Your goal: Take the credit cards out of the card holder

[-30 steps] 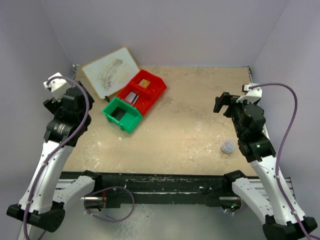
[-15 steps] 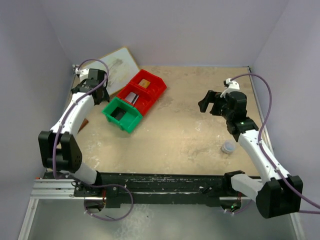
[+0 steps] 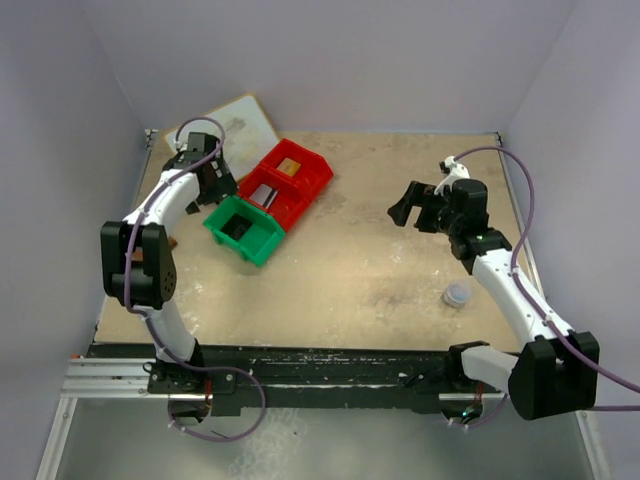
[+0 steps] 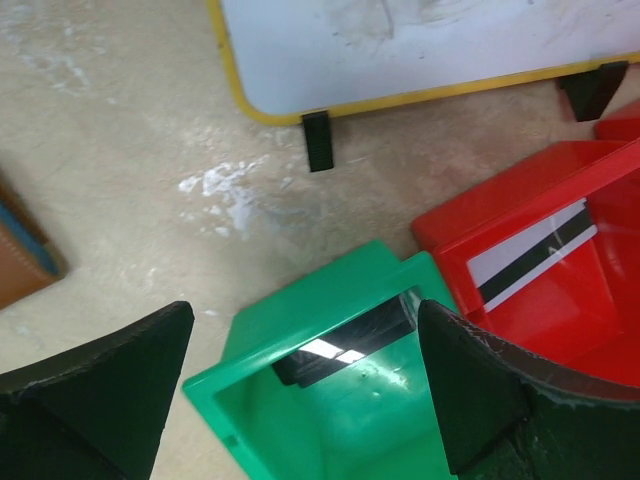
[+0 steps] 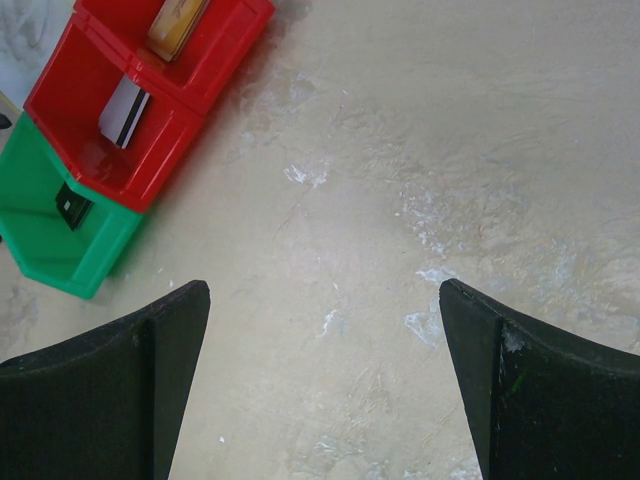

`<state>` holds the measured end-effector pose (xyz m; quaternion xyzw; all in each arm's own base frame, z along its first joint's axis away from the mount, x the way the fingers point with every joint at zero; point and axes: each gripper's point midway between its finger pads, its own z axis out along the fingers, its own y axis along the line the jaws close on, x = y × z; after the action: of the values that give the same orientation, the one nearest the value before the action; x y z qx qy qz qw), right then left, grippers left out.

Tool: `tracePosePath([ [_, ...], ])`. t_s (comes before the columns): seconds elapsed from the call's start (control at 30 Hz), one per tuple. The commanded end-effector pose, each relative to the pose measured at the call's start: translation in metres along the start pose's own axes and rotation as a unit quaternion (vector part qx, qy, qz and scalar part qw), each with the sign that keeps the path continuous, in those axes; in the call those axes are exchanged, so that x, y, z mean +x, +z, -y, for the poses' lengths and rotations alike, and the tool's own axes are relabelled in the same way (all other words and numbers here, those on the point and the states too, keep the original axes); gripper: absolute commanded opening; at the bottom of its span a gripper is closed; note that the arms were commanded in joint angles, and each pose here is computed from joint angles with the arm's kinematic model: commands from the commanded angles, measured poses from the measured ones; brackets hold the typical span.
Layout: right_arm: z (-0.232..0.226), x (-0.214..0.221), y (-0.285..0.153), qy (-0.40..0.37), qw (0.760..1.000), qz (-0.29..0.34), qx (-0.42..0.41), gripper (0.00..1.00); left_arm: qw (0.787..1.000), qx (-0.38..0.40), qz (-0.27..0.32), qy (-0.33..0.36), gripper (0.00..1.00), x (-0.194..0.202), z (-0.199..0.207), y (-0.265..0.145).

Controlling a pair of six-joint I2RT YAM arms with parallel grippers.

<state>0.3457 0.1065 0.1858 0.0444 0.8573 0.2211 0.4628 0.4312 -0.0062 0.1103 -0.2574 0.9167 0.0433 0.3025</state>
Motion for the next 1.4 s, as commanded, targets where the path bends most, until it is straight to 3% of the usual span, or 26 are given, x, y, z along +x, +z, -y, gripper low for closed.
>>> tracePosePath([
  [0.0,-0.014,-0.018,-0.002,0.002,1.000,0.012,-0.028,1.00,0.998,0.058,0.016,-0.007,0.90,-0.023,0.027,0.001],
  [0.23,-0.048,-0.030,0.018,-0.051,0.990,-0.007,-0.131,0.94,0.997,0.082,0.009,0.000,0.87,-0.019,0.035,0.005],
  [0.47,-0.081,-0.046,0.083,-0.124,0.981,-0.038,-0.144,0.81,0.995,0.093,0.033,-0.005,0.88,-0.024,0.032,-0.013],
  [0.7,-0.127,-0.062,0.137,-0.196,0.968,-0.018,-0.155,0.72,0.995,0.059,0.077,-0.029,0.90,-0.030,0.005,-0.042],
  [0.83,-0.163,-0.053,0.158,-0.258,0.948,0.011,-0.188,0.69,0.991,0.071,0.091,-0.070,0.90,-0.018,-0.006,-0.058],
  [1.13,-0.199,-0.024,0.204,-0.314,0.929,-0.007,-0.197,0.66,0.982,0.114,0.093,-0.121,0.90,0.021,-0.023,-0.091],
  [1.37,-0.197,-0.008,0.236,-0.306,0.934,-0.034,-0.181,0.65,0.977,0.159,0.067,-0.126,0.86,0.046,-0.019,-0.101],
])
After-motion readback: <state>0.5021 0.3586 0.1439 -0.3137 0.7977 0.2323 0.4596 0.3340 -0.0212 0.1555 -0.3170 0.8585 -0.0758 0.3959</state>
